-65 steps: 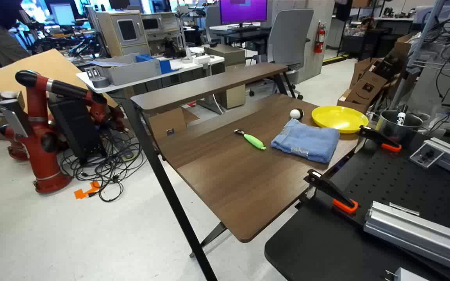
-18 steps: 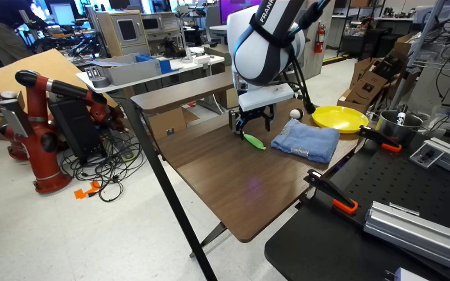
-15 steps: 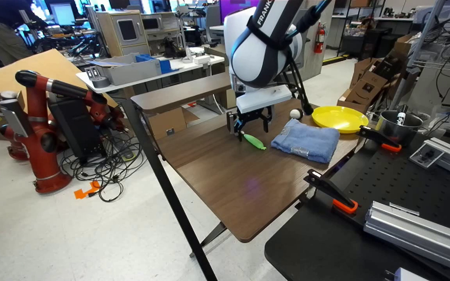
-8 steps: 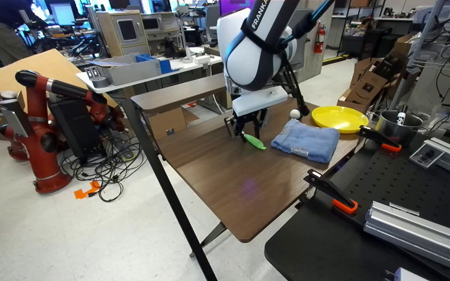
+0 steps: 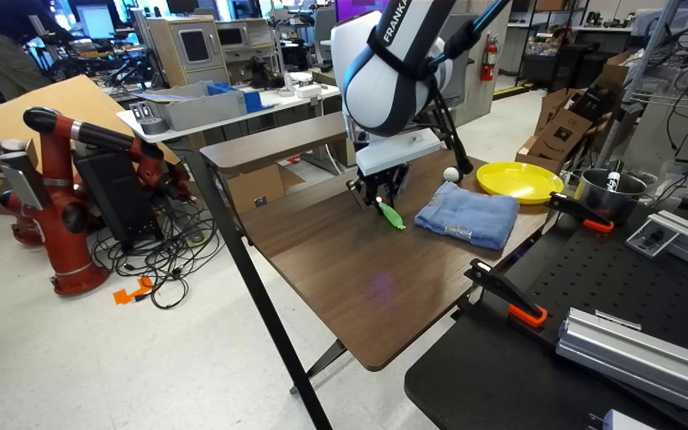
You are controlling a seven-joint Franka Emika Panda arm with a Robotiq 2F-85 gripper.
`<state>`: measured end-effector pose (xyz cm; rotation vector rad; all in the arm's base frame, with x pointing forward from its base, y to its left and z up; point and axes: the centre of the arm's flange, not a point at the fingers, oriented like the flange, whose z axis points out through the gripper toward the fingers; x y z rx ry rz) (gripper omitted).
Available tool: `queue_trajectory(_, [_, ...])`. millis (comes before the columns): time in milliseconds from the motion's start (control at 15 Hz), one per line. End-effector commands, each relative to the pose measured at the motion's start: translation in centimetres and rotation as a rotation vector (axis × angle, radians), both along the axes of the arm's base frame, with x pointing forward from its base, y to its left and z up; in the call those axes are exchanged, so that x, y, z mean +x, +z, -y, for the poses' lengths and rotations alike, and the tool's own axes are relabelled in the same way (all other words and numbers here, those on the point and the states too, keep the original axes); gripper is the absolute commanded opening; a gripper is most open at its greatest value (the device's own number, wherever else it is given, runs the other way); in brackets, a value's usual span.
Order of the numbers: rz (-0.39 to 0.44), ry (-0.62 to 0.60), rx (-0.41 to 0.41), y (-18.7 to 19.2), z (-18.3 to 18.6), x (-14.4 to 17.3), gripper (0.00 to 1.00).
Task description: Pick up the spoon and put it on the right
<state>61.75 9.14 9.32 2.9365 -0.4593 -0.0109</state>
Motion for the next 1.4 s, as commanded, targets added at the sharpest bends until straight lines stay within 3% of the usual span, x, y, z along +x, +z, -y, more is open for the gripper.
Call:
queue_trajectory(0, [-0.007, 0.015, -0.012, 0.1, 0.1, 0.5, 0.06])
queue_trajectory(333, [0.011, -0.047, 0.08, 3.2, 1.4, 0.9, 0.06])
queue_trajectory(733, [0.012, -0.29, 0.292, 8.6, 3.6, 2.4, 0.06])
queue_trajectory(1000, [0.012, -0.464, 0.406, 9.9, 6.1, 3.8, 0.06])
queue_trajectory(1333, [0.03, -0.615, 0.458, 10.7, 10.7, 5.0, 0.06])
